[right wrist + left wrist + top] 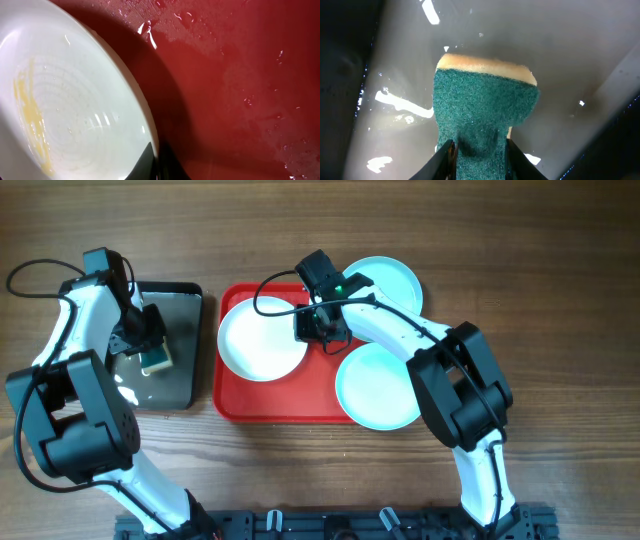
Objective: Clean dirty plates on tray and stack at the side
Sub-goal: 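Lift the sponge and move it over the white plate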
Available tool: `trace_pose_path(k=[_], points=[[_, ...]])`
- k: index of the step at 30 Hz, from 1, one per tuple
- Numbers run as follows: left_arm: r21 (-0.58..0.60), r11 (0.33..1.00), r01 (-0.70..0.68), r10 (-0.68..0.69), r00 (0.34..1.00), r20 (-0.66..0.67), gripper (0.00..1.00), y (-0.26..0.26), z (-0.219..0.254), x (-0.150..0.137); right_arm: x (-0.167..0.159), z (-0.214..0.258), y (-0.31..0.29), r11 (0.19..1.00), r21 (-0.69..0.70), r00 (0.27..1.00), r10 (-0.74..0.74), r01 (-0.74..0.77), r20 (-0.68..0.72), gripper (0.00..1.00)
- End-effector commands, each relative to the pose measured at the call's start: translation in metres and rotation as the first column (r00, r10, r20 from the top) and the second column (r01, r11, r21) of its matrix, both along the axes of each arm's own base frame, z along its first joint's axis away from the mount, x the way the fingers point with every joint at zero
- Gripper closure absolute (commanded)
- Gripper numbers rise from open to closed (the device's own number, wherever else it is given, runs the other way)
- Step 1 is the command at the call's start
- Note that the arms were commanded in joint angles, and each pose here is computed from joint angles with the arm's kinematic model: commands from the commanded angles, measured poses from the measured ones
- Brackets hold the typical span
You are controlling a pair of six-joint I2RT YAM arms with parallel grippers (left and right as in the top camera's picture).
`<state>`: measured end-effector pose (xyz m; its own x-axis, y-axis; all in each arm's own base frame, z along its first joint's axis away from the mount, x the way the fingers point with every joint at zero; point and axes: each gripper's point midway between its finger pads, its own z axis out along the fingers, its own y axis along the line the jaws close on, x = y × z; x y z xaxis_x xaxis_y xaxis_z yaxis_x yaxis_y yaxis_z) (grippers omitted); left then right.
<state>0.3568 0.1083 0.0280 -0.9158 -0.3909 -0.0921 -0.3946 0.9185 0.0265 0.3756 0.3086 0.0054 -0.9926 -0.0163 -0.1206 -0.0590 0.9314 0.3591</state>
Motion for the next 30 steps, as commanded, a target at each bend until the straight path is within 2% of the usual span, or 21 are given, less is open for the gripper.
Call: trace_pose_path(k=[1, 6, 12, 18, 23, 30], points=[[-0.006, 1.000, -0.002, 0.002, 1.000, 0.024, 0.72, -0.002, 0.001, -0.001, 0.002, -0.006, 0.004, 1.000, -0.002, 1.000, 0.001, -0.001, 0.001, 0.95], [-0.007, 1.000, -0.002, 0.002, 1.000, 0.021, 0.73, -0.003, -0.007, -0.004, 0.002, -0.006, 0.004, 1.000, -0.002, 1.000, 0.002, -0.002, 0.001, 0.95], [-0.034, 0.999, 0.001, 0.000, 0.999, 0.037, 0.83, -0.008, -0.011, -0.003, 0.002, -0.006, 0.004, 1.000, -0.002, 1.000, 0.002, -0.002, 0.001, 0.95], [-0.043, 0.999, 0.002, -0.001, 1.000, 0.027, 0.83, -0.012, -0.030, -0.014, 0.002, -0.006, 0.004, 1.000, -0.002, 1.000, 0.002, -0.002, 0.002, 0.95], [-0.044, 0.999, -0.020, 0.021, 0.999, 0.031, 0.96, -0.012, -0.031, -0.013, 0.002, -0.006, 0.004, 1.000, -0.002, 1.000, 0.002, -0.002, 0.001, 0.95], [-0.059, 0.997, -0.054, 0.058, 0.997, 0.054, 0.96, -0.014, -0.021, -0.009, 0.003, -0.006, 0.004, 1.000, -0.001, 1.000, 0.001, -0.001, 0.002, 0.95]])
